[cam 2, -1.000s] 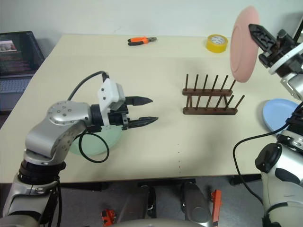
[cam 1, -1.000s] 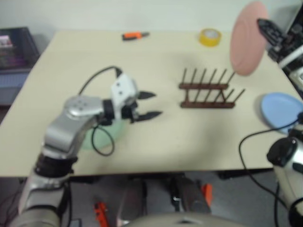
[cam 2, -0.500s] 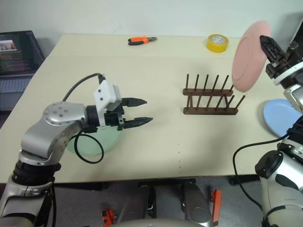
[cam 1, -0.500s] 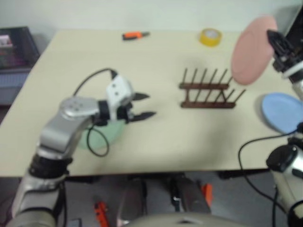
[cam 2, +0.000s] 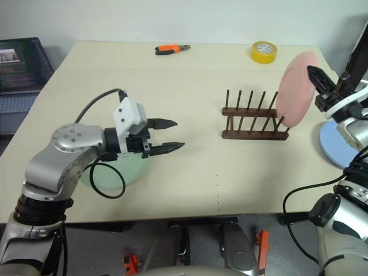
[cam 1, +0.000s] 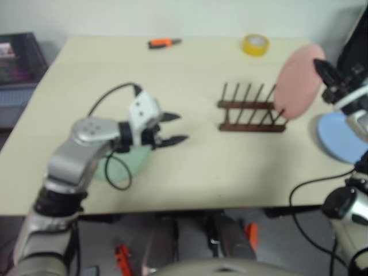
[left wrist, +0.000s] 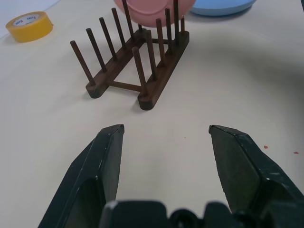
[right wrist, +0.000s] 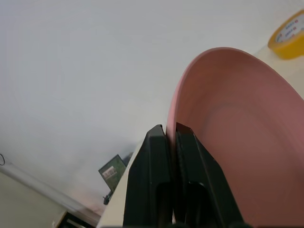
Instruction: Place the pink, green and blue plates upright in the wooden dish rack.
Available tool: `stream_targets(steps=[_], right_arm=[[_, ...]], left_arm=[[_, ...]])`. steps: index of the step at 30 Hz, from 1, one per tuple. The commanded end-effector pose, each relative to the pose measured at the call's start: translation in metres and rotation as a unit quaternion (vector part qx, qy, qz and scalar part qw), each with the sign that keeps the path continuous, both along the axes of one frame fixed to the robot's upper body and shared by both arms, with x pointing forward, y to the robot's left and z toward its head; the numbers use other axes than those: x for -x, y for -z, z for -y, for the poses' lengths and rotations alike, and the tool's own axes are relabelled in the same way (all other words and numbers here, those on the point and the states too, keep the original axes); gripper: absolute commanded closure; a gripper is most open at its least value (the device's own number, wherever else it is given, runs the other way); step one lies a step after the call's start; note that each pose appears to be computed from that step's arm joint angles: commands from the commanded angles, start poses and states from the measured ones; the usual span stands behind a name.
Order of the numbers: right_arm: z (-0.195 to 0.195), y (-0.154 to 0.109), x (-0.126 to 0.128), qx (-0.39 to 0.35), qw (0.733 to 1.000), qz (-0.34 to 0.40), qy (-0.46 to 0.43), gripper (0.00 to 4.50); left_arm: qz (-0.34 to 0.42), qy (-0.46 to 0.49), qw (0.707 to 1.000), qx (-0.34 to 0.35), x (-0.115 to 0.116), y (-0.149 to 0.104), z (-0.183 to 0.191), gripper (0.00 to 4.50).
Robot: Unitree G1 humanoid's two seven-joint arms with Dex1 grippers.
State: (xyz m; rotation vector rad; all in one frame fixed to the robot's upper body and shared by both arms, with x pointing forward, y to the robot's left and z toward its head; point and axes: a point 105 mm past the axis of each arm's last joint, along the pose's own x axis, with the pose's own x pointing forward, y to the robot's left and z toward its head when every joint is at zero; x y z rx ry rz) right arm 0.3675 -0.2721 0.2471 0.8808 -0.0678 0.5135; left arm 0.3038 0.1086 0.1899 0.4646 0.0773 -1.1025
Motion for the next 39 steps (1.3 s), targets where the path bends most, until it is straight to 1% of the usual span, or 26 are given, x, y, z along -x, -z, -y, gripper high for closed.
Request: stream_targets(steps=[1, 4, 7, 11, 12, 13, 16, 18, 20, 22, 24, 27, 29, 30, 32, 34, 36, 39], right_arm=[[0.003, -0.01, 0.002, 0.027, 0.999, 0.023, 0.015, 4.5], [0.001, -0.009, 0.001, 0.028, 0.999, 0.028, 0.012, 4.5], [-0.001, -0.014, 0.001, 0.021, 0.999, 0.043, 0.002, 3.74], [-0.002, -0.019, 0.0, 0.025, 0.998, 0.055, 0.005, 2.36], [-0.002, -0.02, 0.0, 0.025, 0.998, 0.057, 0.006, 2.07], [-0.003, -0.021, 0.0, 0.026, 0.998, 0.059, 0.005, 1.66], [-0.004, -0.024, 0.001, 0.039, 0.997, 0.066, 0.007, 0.6], [-0.003, -0.03, 0.004, 0.056, 0.995, 0.078, 0.008, 0.03], [-0.001, -0.043, 0.008, 0.082, 0.992, 0.099, 0.016, 0.03], [0.002, -0.061, 0.014, 0.131, 0.983, 0.129, 0.032, 0.03], [0.0, -0.083, 0.022, 0.194, 0.967, 0.162, 0.042, 0.03], [-0.016, -0.117, 0.044, 0.307, 0.925, 0.22, 0.025, 0.03], [-0.036, -0.131, 0.061, 0.356, 0.898, 0.257, -0.012, 0.03], [-0.047, -0.135, 0.067, 0.369, 0.888, 0.272, -0.035, 0.03], [-0.074, -0.133, 0.077, 0.381, 0.871, 0.295, -0.089, 0.03], [-0.101, -0.121, 0.079, 0.386, 0.86, 0.304, -0.138, 0.03], [-0.118, -0.11, 0.079, 0.384, 0.856, 0.302, -0.168, 0.03], [-0.143, -0.084, 0.071, 0.387, 0.854, 0.282, -0.203, 0.03]], left_arm=[[0.02, -0.003, 1.0, -0.004, 0.0, -0.008, -0.003, 1.38], [0.02, -0.004, 1.0, -0.004, 0.0, -0.008, -0.004, 1.38], [0.021, -0.006, 1.0, -0.006, 0.0, -0.008, -0.004, 1.35], [0.033, -0.018, 0.999, 0.001, -0.003, -0.015, -0.006, 1.35], [0.035, -0.019, 0.999, 0.003, -0.004, -0.016, -0.006, 1.35], [0.036, -0.02, 0.999, 0.004, -0.004, -0.017, -0.006, 1.35], [0.039, -0.027, 0.999, 0.004, -0.006, -0.02, -0.01, 1.35], [0.043, -0.036, 0.998, 0.0, -0.009, -0.022, -0.016, 1.35], [0.049, -0.053, 0.997, 0.0, -0.013, -0.027, -0.027, 1.35], [0.056, -0.081, 0.995, -0.004, -0.019, -0.033, -0.042, 1.35], [0.063, -0.122, 0.991, -0.008, -0.025, -0.041, -0.065, 1.35], [0.07, -0.199, 0.977, -0.015, -0.029, -0.059, -0.114, 1.35], [0.064, -0.25, 0.966, -0.026, -0.027, -0.065, -0.149, 1.35], [0.057, -0.276, 0.959, -0.031, -0.027, -0.065, -0.166, 1.35], [0.036, -0.332, 0.942, -0.041, -0.025, -0.062, -0.199, 1.35], [0.009, -0.364, 0.931, -0.038, -0.022, -0.055, -0.218, 1.35], [-0.015, -0.378, 0.925, -0.031, -0.022, -0.047, -0.226, 1.35], [-0.075, -0.398, 0.914, -0.018, -0.021, -0.018, -0.233, 1.35]])
